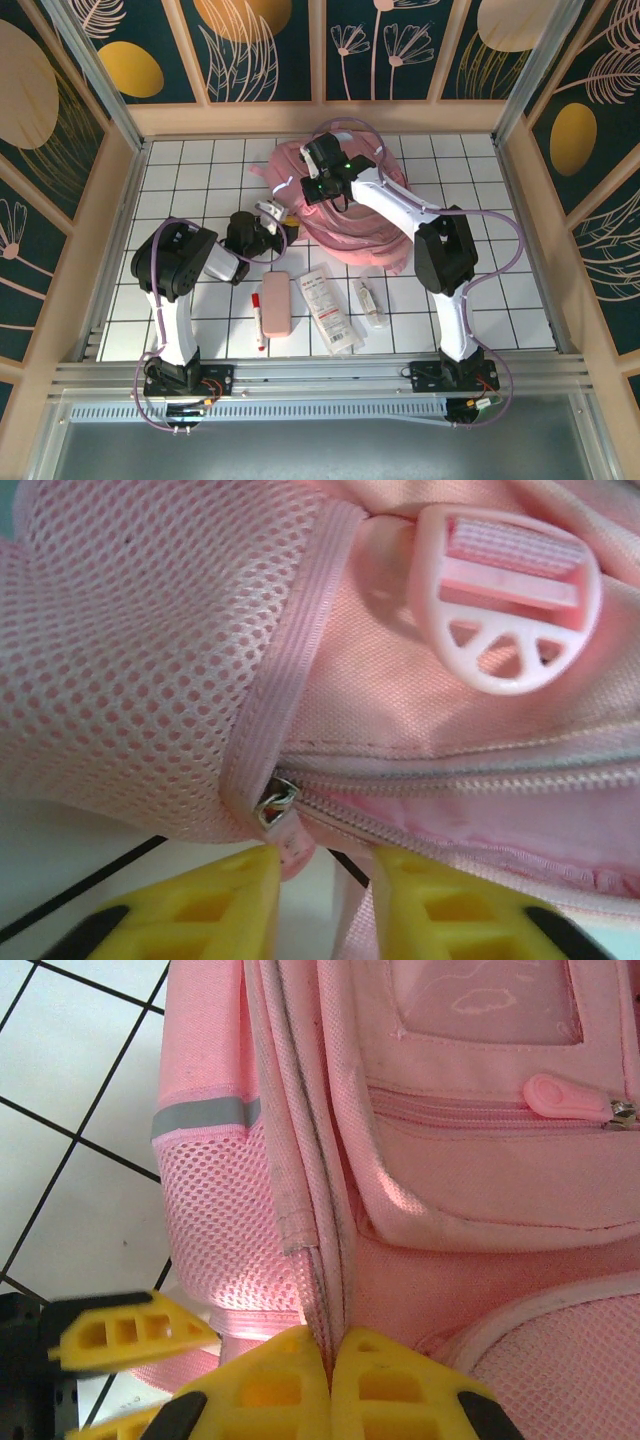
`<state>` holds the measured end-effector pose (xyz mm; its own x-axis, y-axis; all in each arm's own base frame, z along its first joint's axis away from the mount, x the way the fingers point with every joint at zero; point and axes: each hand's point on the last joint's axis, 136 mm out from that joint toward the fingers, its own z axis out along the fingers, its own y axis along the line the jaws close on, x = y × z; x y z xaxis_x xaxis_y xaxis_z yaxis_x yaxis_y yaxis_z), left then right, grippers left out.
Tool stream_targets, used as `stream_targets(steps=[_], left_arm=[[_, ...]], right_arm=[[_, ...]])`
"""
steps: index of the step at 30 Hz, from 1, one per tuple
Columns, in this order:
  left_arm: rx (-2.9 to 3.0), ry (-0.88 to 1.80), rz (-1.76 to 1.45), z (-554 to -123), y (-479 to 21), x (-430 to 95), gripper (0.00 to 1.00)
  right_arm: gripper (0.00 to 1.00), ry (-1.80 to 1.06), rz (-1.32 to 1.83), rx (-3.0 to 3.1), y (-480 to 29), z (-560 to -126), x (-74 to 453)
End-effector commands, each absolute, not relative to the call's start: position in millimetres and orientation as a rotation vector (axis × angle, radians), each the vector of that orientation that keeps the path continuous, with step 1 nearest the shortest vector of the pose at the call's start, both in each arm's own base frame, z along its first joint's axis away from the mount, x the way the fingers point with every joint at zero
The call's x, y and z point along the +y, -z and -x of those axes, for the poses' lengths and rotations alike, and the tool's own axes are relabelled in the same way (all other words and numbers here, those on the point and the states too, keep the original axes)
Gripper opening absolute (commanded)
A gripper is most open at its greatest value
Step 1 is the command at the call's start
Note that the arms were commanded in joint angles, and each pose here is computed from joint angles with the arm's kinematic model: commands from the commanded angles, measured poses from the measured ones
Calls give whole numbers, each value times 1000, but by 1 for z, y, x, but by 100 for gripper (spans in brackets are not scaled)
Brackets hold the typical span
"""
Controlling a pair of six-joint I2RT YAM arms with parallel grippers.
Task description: Pack books, pencil case, and school supplies into a backpack
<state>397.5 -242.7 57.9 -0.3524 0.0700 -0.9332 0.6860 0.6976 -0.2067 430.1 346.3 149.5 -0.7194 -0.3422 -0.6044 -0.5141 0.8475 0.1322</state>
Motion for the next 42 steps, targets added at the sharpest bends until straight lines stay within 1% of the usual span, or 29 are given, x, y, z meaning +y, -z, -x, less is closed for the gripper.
stream_targets(steps=[1,2,5,9,14,15,16,17,19,28,30,31,32,33,34,37,42], left_arm=[[1833,695,-623,-403,-58,-247,3],[1822,695,-637,-401,-59,-247,0],[1763,728,-657,-392,-70,-250,0],[1761,729,-691,-379,-67,-247,0],[1789,727,-672,-378,-64,-245,0],[1813,752,-654,-381,-61,-247,18],[1827,776,-647,-382,-59,-250,28],[1835,811,-643,-383,-57,-254,30],[1849,835,-594,-389,-54,-255,33],[1960,778,-410,-419,-36,-246,34],[1961,782,-393,-420,-36,-246,32],[1956,784,-395,-419,-36,-246,28],[1951,786,-400,-418,-37,-246,21],[1937,795,-419,-415,-39,-247,8],[1916,806,-443,-411,-42,-249,0],[1829,846,-504,-393,-53,-251,0],[1736,882,-634,-370,-68,-257,0]], right_arm=[[0,-495,601,2305,-205,-432,352],[0,-497,602,2304,-206,-431,353],[0,-481,591,2316,-201,-433,350],[0,-464,573,2330,-196,-435,346],[0,-467,561,2331,-197,-438,345],[0,-477,567,2329,-197,-437,346],[0,-488,570,2328,-198,-436,347],[0,-498,575,2328,-198,-435,348],[0,-518,589,2323,-199,-431,351],[0,-610,636,2279,-213,-417,361],[0,-614,634,2278,-215,-415,362],[0,-610,631,2280,-214,-415,362],[0,-605,629,2282,-213,-415,362],[0,-592,623,2286,-211,-416,361],[0,-566,607,2293,-209,-418,357],[0,-459,537,2327,-200,-431,341],[0,-424,472,2367,-186,-445,325]])
